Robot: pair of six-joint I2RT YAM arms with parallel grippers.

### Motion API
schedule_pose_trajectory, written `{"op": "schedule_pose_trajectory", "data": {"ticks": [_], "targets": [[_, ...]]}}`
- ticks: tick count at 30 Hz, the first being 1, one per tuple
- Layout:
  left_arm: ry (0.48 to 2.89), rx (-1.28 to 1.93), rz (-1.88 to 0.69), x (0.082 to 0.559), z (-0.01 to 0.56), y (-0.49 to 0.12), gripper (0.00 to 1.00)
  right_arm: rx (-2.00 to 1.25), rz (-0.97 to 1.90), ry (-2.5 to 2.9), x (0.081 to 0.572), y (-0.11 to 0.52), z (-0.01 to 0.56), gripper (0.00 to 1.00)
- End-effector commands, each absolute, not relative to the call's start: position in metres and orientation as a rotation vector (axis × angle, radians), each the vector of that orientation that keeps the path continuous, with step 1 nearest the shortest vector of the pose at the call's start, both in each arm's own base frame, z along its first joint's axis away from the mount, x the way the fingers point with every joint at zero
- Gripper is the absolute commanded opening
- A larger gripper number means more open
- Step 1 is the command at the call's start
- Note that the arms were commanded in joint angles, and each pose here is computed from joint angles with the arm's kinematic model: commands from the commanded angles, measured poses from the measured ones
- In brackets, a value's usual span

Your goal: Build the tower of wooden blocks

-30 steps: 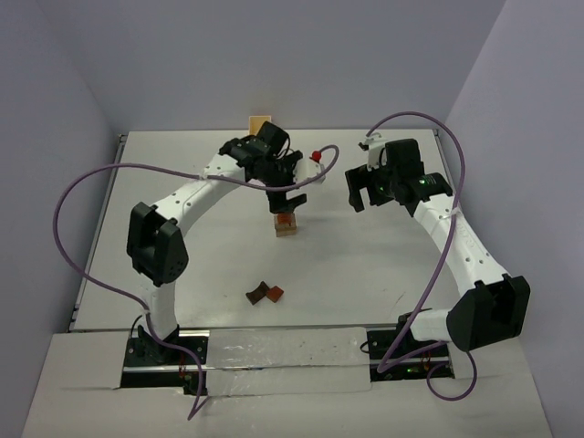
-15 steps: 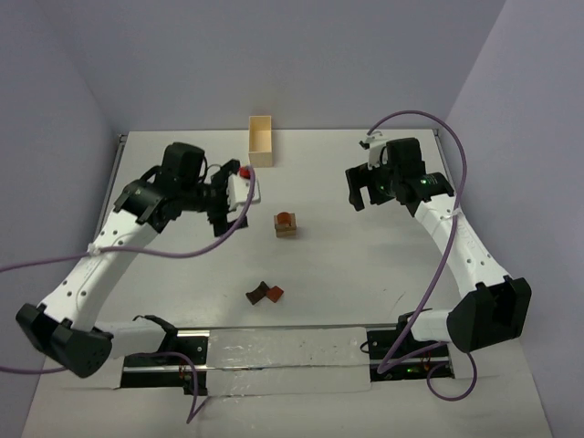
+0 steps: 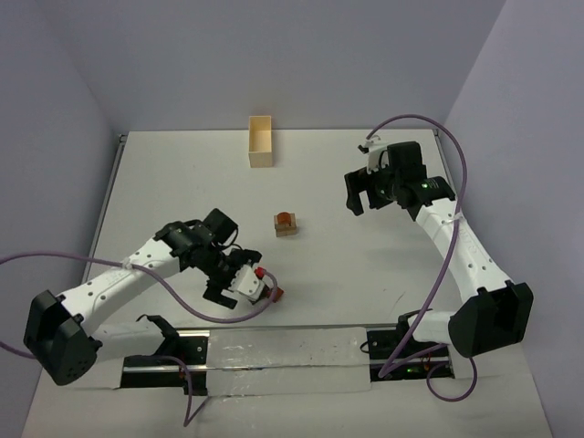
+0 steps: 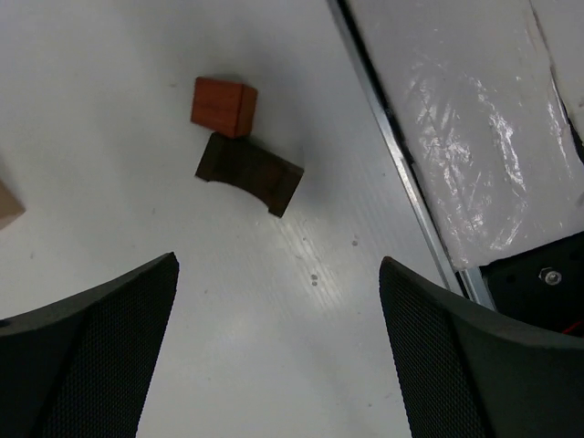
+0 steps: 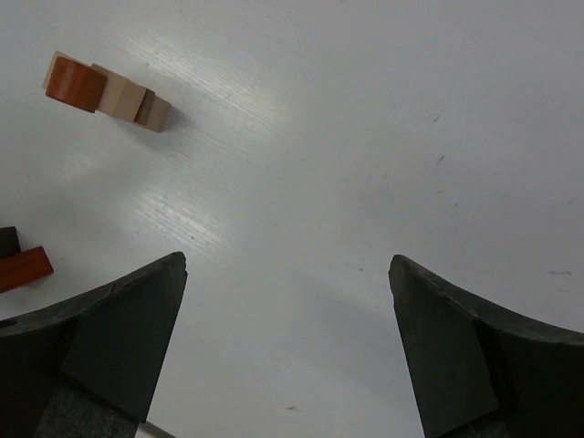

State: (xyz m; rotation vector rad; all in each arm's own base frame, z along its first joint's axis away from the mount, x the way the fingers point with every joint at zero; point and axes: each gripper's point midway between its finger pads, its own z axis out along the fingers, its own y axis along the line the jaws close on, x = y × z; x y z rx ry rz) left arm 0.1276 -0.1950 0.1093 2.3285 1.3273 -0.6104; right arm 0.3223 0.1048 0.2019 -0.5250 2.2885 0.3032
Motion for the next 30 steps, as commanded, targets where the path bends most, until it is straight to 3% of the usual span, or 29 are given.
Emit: {"op": "schedule_pose_trajectory", "data": {"ticks": [1, 24, 30], "targets": [[1.09, 2.489, -0.595, 0.126, 0.091, -0.214, 0.95, -0.555, 0.318, 2.274, 0.313, 0.104, 0.207, 0.99], [0.984, 2.575, -0.608, 0.147, 0.046, -0.258, 0.95, -0.583, 0.342, 2.323, 0.31, 0.106, 0.191, 0.99], [0.976, 2.647, -0.585, 0.139, 0.025, -0.244, 0.89, -0.591, 0.332, 2.324, 0.31, 0.105, 0.19, 0.99]]}}
